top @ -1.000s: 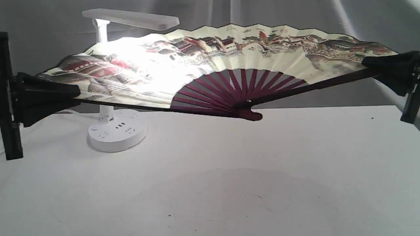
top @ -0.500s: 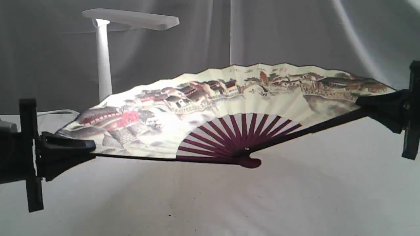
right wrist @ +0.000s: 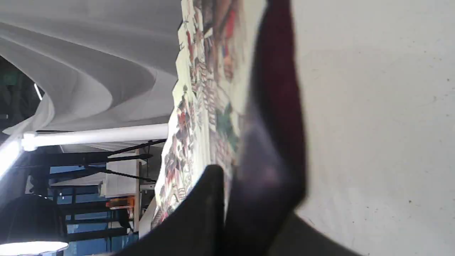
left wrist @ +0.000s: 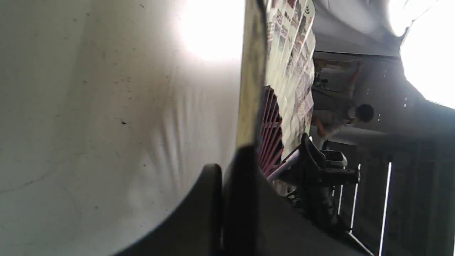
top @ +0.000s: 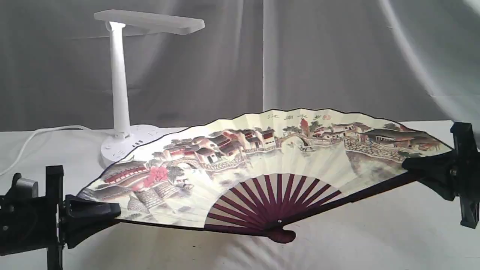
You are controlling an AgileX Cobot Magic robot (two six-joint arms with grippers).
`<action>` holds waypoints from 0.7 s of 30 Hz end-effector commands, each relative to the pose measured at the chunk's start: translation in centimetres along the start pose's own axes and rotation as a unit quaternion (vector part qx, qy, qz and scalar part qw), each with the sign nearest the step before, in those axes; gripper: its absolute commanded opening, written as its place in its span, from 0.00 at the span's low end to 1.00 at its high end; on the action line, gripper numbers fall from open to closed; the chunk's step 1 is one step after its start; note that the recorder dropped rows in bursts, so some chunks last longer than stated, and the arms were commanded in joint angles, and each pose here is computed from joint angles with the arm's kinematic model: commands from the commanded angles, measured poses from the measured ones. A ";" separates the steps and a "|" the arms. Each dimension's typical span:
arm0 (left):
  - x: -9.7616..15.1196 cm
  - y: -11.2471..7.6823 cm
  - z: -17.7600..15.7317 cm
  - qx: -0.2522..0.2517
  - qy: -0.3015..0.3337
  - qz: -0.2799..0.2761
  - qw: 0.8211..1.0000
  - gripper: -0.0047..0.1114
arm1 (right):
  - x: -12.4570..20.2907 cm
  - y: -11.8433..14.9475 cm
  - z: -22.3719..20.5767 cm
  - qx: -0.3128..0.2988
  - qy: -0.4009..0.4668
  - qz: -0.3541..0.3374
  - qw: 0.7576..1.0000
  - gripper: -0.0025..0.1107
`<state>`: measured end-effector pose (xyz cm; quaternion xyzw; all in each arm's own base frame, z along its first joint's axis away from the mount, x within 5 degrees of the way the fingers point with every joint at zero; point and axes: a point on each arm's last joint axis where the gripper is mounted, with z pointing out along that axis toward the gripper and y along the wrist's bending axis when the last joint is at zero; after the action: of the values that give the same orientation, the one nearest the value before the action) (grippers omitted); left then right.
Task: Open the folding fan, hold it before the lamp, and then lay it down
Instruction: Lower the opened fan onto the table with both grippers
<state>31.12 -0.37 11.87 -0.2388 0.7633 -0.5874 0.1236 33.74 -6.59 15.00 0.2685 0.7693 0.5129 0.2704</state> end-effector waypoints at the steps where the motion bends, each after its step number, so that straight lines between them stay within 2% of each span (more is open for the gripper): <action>1: -1.2 2.3 -0.9 -0.087 -0.084 0.026 0.992 0.04 | -1.0 -2.5 -0.3 0.063 -0.051 -0.022 0.996 0.02; 7: -0.5 3.7 -1.2 -0.130 -0.087 0.042 0.987 0.04 | -0.2 -5.4 0.9 0.055 -0.017 -0.001 0.998 0.02; 15: -0.7 4.4 -1.4 -0.161 -0.098 0.042 0.981 0.04 | 0.3 -7.8 1.6 0.074 -0.002 0.000 0.997 0.02; 21: -0.5 6.8 -0.8 -0.180 -0.082 0.007 0.980 0.04 | 0.4 -8.4 1.7 0.088 -0.002 0.000 0.996 0.02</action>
<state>29.46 -0.38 8.01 -0.2534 0.7981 -0.5338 0.1178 33.38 -6.23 7.69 0.2793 0.7769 0.5198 0.2195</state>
